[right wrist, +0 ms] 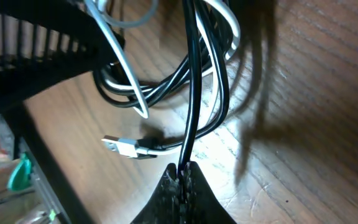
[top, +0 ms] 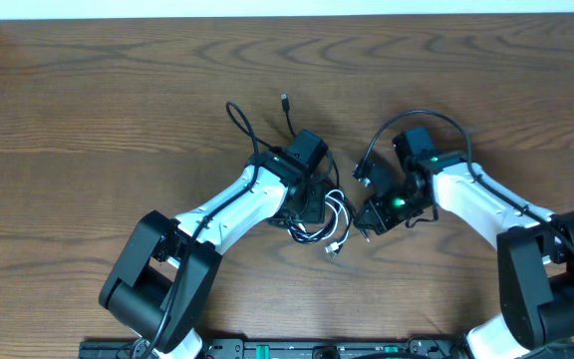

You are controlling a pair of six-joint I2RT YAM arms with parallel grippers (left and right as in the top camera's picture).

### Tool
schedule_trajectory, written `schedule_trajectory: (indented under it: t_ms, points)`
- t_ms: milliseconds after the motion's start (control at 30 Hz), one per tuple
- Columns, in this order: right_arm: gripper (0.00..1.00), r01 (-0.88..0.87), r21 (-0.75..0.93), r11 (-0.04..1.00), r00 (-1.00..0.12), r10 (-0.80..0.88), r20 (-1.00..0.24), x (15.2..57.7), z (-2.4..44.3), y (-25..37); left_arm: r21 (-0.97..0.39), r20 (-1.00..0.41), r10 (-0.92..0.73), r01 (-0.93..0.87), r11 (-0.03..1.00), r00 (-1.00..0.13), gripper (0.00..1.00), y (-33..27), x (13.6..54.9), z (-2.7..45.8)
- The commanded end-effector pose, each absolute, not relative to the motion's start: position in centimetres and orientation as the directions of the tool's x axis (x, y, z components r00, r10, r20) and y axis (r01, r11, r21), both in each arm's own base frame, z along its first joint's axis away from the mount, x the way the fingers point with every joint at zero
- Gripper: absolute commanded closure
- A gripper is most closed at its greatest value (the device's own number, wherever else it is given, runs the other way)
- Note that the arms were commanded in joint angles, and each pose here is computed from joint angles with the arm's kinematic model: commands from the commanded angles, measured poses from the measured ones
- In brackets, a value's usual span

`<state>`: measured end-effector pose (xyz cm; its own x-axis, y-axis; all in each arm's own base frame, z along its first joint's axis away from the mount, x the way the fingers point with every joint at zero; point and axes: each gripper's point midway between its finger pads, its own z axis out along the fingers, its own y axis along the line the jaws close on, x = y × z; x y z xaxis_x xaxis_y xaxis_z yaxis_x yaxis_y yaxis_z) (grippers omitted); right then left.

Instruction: Untangle cables

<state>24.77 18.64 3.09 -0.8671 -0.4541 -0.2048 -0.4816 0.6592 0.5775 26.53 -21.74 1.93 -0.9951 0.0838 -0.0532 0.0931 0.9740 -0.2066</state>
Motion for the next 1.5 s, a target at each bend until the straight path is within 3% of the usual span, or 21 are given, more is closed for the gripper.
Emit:
schedule_trajectory:
  t_ms: [0, 167, 367, 400, 467, 533, 867, 900, 1067, 1300, 1467]
  points:
    - [0.99, -0.498, 0.637, 0.588, -0.854, -0.458, -0.245, 24.3, 4.1, 19.3, -0.185, -0.016, 0.165, 0.165, 0.969, -0.986, 0.35, -20.8, 25.2, 0.7]
    - [0.99, -0.529, 0.676, 0.512, -0.83, -0.478, -0.287, 23.7, 5.0, 20.1, -0.164, 0.03, 0.191, 0.184, 0.969, -0.981, 0.35, -19.8, 23.7, -0.3]
    - [0.99, -0.535, 0.684, 0.496, -0.825, -0.48, -0.297, 23.5, 5.2, 20.3, -0.152, 0.058, 0.231, 0.22, 0.963, -0.971, 0.35, -19.2, 22.8, -0.5]
    - [0.96, -0.536, 0.679, 0.501, -0.825, -0.482, -0.295, 23.6, 5.1, 20.2, -0.155, 0.058, 0.231, 0.22, 0.963, -0.971, 0.35, -19.3, 22.8, -0.4]
    - [0.8, -0.538, 0.671, 0.51, -0.824, -0.485, -0.292, 23.6, 4.9, 20.0, -0.156, 0.054, 0.232, 0.221, 0.963, -0.971, 0.35, -19.3, 22.9, -0.4]
    - [0.75, -0.538, 0.67, 0.511, -0.824, -0.485, -0.292, 23.6, 4.9, 20.0, -0.159, 0.046, 0.235, 0.225, 0.961, -0.971, 0.35, -19.4, 23.1, -0.2]
    - [0.71, -0.452, 0.686, 0.571, -0.885, -0.383, -0.264, 25.4, 5.0, 19.9, -0.182, -0.036, 0.284, 0.286, 0.941, -0.958, 0.55, -20.2, 24.3, 1.9]
    - [0.71, -0.436, 0.689, 0.58, -0.895, -0.364, -0.259, 25.8, 5.1, 19.8, -0.181, -0.034, 0.284, 0.285, 0.941, -0.958, 0.55, -20.1, 24.2, 1.9]
    - [0.66, -0.375, 0.699, 0.609, -0.925, -0.29, -0.244, 27.0, 5.2, 19.5, -0.179, -0.025, 0.283, 0.283, 0.942, -0.959, 0.34, -20.0, 24.0, 2.0]
    - [0.61, -0.368, 0.688, 0.626, -0.929, -0.288, -0.234, 27.0, 4.9, 19.2, -0.135, 0.086, 0.131, 0.119, 0.984, -0.988, 0.3, -18.9, 22.5, 2.9]
    - [0.59, -0.336, 0.642, 0.689, -0.941, -0.268, -0.205, 27.4, 4.0, 18.3, 0.006, 0.089, 0.022, 0.023, 1.0, -0.996, 0.3, -16.4, 22.3, 2.6]
